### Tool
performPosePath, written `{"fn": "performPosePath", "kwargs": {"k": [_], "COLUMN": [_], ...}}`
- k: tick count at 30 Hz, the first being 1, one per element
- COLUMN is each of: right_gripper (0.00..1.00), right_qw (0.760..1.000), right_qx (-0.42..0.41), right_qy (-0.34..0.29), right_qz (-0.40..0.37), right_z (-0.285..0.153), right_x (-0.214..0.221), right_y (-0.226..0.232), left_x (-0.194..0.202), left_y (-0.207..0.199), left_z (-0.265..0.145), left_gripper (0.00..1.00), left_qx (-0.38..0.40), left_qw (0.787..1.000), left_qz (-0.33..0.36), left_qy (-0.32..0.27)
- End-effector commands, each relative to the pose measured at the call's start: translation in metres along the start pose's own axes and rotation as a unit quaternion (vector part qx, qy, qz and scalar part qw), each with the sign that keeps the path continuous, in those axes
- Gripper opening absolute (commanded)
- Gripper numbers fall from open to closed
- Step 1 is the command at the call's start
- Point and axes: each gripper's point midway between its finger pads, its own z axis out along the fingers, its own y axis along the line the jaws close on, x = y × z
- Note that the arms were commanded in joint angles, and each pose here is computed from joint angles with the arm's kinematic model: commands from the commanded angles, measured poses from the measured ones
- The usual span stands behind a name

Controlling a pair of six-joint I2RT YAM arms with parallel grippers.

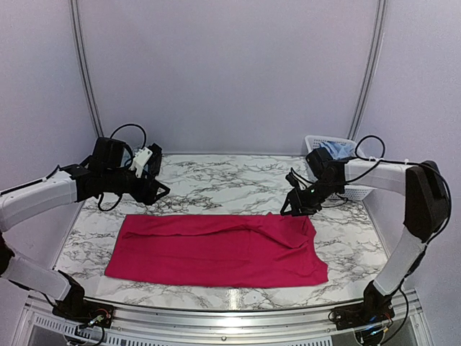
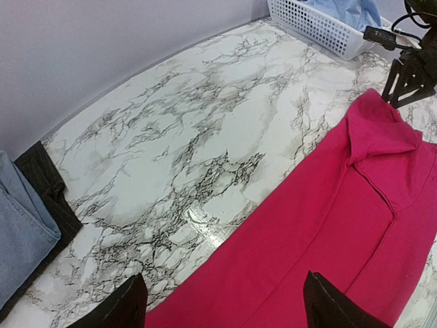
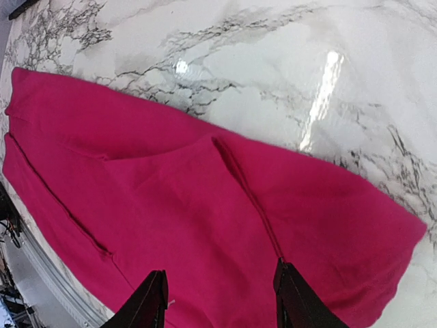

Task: Fold and stack the mixed laundry pile
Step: Adjust the rectangle-folded T-shirt at the center of the board.

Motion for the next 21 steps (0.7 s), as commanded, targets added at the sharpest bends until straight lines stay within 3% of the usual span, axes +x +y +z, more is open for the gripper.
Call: {"fn": "performPosePath", "kwargs": {"k": [1, 12, 21], "right_gripper": [0.49, 0.49, 0.37], "right_qw": [0.999, 0.997, 0.994], "right_qx": [-0.014, -0.018, -0.044], "right_qy": [-0.005, 0.047, 0.078], "right_qz": [-0.038, -0.06, -0.065], "right_z": [0.011, 0.054, 0.073], "right_x": [-0.027, -0.024, -0.012], "right_y": [0.004, -0.005, 0.002], "left_x": [-0.015, -0.009, -0.005], "left_y": [-0.008, -0.004, -0.002], "left_z": [0.011, 0.019, 0.022], "left_gripper": [0.82, 0.84, 0.84], "left_qx": [0.013, 0.001, -0.005], "left_qw": [1.0, 1.0, 1.0], "left_qz": [0.015, 0.028, 0.031], "left_qy": [-0.021, -0.008, -0.002]}}
